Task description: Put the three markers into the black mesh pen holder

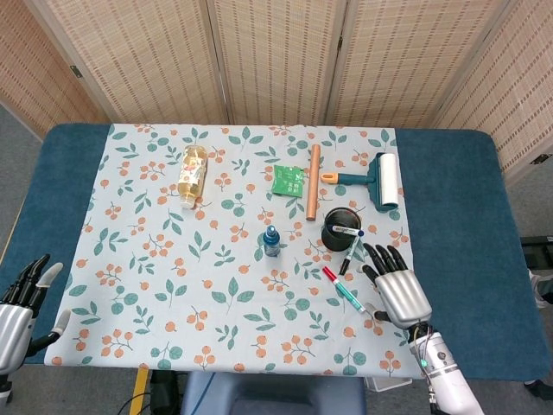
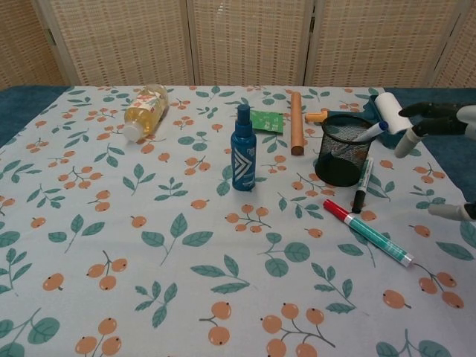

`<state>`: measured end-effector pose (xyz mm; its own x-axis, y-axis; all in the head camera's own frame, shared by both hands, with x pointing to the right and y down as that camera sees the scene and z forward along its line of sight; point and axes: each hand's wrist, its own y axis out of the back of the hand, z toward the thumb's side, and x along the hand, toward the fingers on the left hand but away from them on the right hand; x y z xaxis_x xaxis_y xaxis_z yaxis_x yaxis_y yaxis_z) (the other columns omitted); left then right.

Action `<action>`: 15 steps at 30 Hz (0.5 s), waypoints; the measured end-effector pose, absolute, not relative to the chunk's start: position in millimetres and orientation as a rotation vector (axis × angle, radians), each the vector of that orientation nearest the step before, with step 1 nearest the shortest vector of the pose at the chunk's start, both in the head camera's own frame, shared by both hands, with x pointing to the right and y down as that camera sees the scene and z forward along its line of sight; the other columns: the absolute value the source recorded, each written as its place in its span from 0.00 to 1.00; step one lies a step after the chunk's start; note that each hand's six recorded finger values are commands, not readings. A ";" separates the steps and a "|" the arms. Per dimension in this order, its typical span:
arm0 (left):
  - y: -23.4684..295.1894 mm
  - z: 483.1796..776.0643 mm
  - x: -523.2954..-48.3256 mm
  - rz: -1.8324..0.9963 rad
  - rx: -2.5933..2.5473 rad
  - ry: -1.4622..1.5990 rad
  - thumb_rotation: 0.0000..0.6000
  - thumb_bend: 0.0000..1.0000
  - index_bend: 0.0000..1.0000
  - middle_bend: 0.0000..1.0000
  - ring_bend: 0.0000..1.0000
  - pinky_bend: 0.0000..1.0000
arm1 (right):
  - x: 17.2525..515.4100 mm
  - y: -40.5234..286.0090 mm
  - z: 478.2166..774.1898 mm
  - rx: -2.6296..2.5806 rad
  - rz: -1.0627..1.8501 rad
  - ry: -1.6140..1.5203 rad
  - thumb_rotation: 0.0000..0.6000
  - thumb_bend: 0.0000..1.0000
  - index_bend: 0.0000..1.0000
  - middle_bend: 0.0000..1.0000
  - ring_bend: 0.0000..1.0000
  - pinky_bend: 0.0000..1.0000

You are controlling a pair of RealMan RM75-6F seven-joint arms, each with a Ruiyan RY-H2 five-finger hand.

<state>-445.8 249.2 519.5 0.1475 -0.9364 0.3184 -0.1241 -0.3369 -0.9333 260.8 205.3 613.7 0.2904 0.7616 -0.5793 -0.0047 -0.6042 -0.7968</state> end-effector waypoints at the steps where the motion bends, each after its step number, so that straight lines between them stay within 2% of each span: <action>1: 249.2 519.0 -445.9 -1.277 -1.624 1.045 1.00 0.42 0.00 0.02 0.01 0.27 | 257.5 208.3 619.8 -1.860 1.370 -0.677 1.00 0.23 0.28 0.00 0.00 0.00; 7: 249.4 515.2 -447.8 -1.269 -1.621 1.058 1.00 0.42 0.00 0.02 0.01 0.27 | 242.6 224.2 641.2 -1.861 1.328 -0.645 1.00 0.23 0.28 0.00 0.00 0.00; 15: 250.5 508.9 -449.1 -1.253 -1.624 1.067 1.00 0.42 0.00 0.02 0.01 0.27 | 241.1 238.2 653.7 -1.812 1.328 -0.654 1.00 0.23 0.28 0.00 0.00 0.00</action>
